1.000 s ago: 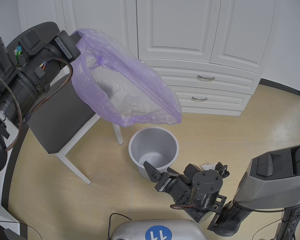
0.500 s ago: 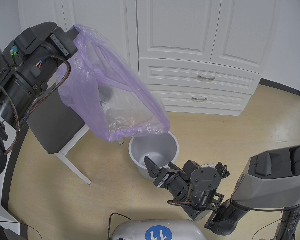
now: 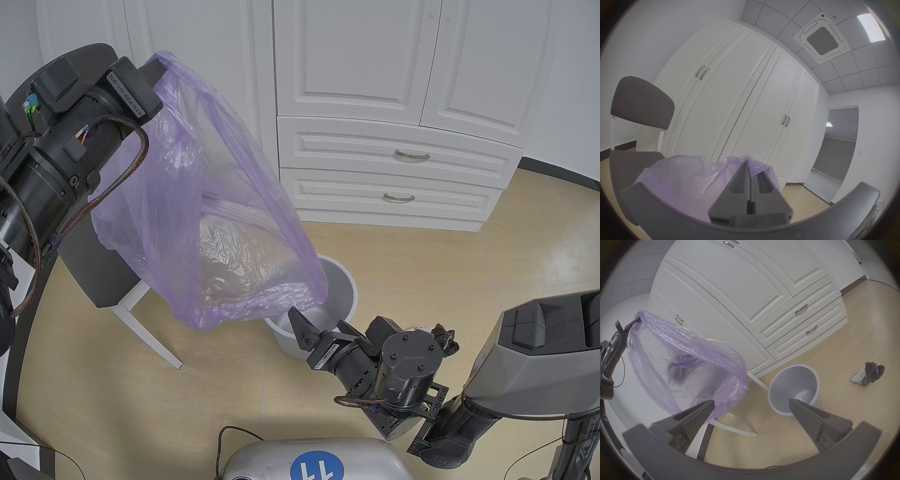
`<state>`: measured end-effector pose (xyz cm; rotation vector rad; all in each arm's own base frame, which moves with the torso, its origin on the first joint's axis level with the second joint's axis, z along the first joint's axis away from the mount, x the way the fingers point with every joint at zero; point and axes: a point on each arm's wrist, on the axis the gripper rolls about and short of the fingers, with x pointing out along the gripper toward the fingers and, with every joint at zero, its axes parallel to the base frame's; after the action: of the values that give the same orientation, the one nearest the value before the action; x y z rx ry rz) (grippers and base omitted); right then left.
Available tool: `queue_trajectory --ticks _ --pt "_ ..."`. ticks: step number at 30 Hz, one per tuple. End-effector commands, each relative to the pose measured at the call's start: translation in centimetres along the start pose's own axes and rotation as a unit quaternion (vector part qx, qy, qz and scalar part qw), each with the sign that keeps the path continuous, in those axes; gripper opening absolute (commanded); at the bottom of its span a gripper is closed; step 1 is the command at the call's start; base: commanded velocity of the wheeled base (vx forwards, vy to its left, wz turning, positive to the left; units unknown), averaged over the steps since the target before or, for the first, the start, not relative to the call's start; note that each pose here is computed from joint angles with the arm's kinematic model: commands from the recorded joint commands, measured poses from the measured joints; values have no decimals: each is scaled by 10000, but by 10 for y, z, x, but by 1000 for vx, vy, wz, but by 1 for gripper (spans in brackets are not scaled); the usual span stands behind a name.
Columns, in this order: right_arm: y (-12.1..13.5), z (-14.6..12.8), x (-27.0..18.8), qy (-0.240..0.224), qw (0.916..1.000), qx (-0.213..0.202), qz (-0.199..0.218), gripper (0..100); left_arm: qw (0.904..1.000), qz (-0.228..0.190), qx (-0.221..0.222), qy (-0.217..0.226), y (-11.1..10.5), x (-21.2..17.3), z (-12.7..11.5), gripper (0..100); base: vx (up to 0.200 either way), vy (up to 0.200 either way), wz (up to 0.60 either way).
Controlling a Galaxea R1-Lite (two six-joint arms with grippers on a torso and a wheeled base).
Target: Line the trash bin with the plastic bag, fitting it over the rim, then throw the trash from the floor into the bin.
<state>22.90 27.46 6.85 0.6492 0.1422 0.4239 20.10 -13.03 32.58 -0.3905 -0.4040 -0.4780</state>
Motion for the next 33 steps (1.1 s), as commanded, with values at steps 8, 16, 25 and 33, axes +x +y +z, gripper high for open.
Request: queue_trajectory --ticks 8,16,25,33 --pt "-1 17 8 -351 9994 38 -16 100 9997 -189 -100 97 -10 -5 -3 0 0 0 0" --pt "-25 28 28 -622 9975 18 -330 100 9998 -152 -134 47 -16 -8 0 0 0 0 0" --pt "-28 47 30 -846 9957 -68 -369 100 9998 -148 -107 69 -16 -8 -1 0 0 0 0" --pt "-26 54 29 -939 9950 -32 -338 100 9998 -149 -108 61 -16 -8 -1 0 0 0 0"
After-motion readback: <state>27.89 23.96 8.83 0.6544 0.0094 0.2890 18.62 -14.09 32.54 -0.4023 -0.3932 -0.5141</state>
